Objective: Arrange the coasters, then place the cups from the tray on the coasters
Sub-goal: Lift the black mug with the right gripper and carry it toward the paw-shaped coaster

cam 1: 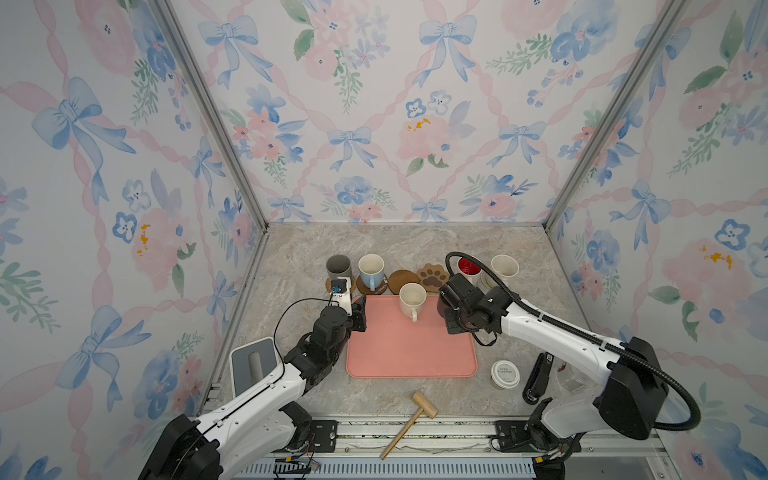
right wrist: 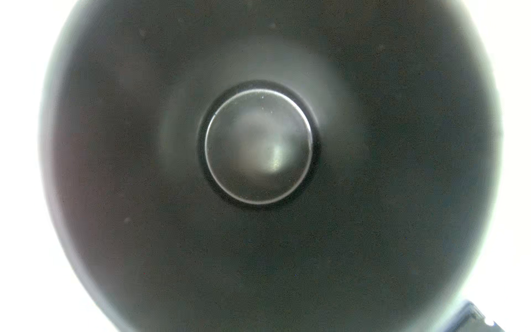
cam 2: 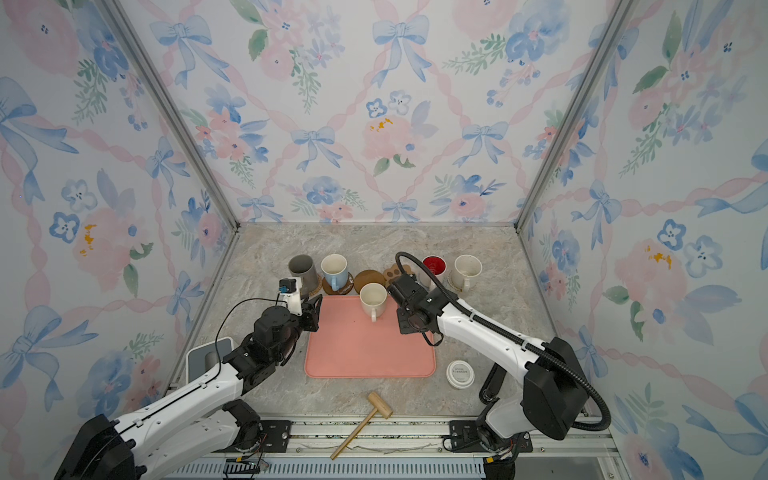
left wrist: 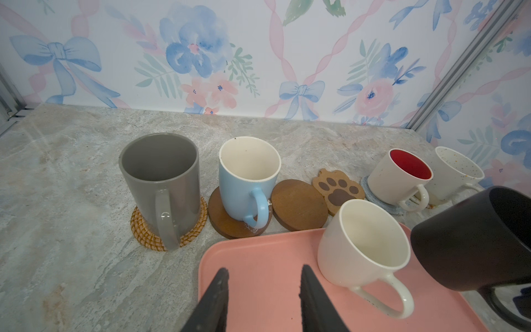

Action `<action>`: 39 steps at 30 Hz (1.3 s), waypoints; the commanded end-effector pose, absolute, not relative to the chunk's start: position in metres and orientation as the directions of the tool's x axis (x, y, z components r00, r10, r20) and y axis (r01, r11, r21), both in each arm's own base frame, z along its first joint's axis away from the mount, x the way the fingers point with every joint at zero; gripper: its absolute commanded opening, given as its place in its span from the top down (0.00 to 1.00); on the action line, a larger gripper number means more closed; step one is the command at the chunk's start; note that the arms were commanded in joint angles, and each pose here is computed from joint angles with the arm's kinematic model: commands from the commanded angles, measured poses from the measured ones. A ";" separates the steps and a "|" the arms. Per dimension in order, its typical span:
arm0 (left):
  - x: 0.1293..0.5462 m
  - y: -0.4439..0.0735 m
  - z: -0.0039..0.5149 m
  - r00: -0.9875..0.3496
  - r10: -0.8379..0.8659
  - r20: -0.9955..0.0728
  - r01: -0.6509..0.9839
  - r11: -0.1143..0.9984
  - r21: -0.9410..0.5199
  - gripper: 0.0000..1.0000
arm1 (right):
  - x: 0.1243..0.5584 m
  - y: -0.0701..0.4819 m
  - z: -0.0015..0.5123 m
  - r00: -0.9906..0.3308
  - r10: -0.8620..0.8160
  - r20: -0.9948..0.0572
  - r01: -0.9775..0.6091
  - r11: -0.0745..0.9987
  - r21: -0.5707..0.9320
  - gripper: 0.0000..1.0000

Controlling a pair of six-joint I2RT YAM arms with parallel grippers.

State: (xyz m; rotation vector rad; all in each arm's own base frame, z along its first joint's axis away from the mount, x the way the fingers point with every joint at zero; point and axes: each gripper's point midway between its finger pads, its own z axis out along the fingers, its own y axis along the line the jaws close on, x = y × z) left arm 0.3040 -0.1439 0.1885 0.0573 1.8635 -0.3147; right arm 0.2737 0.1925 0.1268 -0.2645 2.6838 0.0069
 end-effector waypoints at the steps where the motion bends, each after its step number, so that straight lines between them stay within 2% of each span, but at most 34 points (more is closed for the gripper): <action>1: 0.304 -0.141 0.195 -0.288 -0.132 -0.949 0.195 0.962 -0.193 0.62 | 0.302 0.205 0.149 -0.842 -0.174 -0.510 -0.195 0.981 -0.014 1.00; 21: 0.303 -0.139 0.195 -0.284 -0.128 -0.950 0.197 0.962 -0.188 0.62 | 0.375 0.215 0.157 -0.850 -0.153 -0.503 -0.201 0.979 0.042 1.00; 39: 0.303 -0.141 0.197 -0.284 -0.131 -0.950 0.208 0.959 -0.194 0.62 | 0.428 0.219 0.140 -0.867 -0.186 -0.463 -0.195 0.980 -0.029 1.00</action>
